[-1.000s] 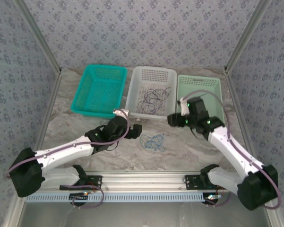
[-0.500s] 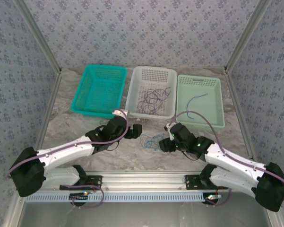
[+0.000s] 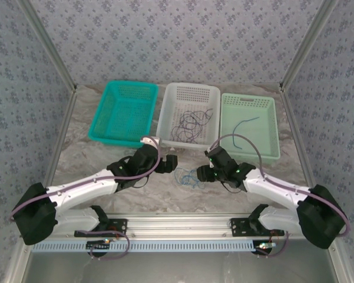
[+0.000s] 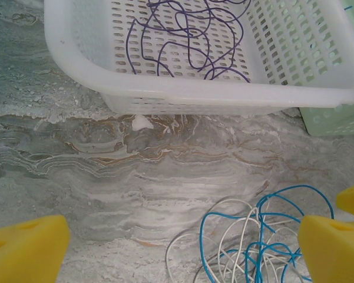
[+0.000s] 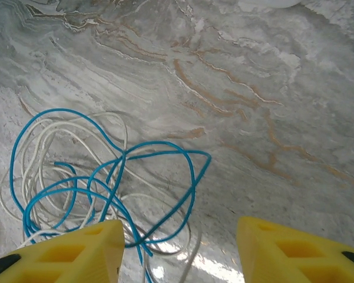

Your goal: Untangle the cables

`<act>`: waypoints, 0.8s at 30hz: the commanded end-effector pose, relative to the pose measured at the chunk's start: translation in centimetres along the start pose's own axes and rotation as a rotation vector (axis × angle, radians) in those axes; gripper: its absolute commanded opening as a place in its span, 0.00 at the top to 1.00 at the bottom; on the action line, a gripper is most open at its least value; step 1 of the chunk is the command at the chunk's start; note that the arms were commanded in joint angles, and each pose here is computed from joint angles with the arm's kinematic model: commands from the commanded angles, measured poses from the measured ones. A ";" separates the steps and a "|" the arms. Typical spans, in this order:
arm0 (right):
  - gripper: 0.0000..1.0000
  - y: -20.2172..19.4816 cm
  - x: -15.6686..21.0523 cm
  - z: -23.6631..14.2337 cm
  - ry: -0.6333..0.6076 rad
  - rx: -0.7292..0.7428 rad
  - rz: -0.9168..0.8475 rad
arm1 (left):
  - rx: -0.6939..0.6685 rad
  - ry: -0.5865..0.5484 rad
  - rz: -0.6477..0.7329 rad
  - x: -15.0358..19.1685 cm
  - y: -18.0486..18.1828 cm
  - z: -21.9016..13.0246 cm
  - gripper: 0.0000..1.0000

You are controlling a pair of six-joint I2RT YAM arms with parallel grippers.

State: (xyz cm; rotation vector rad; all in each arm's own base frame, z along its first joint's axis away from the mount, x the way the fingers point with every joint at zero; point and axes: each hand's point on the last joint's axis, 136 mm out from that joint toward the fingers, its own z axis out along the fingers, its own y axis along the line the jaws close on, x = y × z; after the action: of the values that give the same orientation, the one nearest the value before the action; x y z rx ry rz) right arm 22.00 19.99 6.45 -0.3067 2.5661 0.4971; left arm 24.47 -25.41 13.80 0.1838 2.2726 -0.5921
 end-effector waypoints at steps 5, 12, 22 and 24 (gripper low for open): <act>0.50 0.9 -2.4 0.3 -0.049 -0.047 0.064 | 0.017 -0.027 -0.021 -0.6 -0.2 -0.3 0.01; 0.68 0.9 -2.8 1.1 -0.021 -0.071 0.091 | 0.016 -0.036 -0.020 -0.7 -0.1 -0.4 0.00; 0.67 1.2 -2.2 0.6 0.039 -0.090 0.113 | 0.015 -0.043 -0.026 -0.6 0.1 -0.6 0.00; 0.65 1.2 -1.9 0.5 0.056 -0.082 0.113 | 0.016 -0.040 -0.025 -0.5 0.1 -0.5 0.00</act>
State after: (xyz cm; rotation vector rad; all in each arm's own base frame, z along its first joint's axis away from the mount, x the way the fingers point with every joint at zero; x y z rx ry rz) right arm 23.80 21.56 6.61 -0.2199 2.6084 0.6383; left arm 24.21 -25.06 13.61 0.1822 2.2693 -0.5948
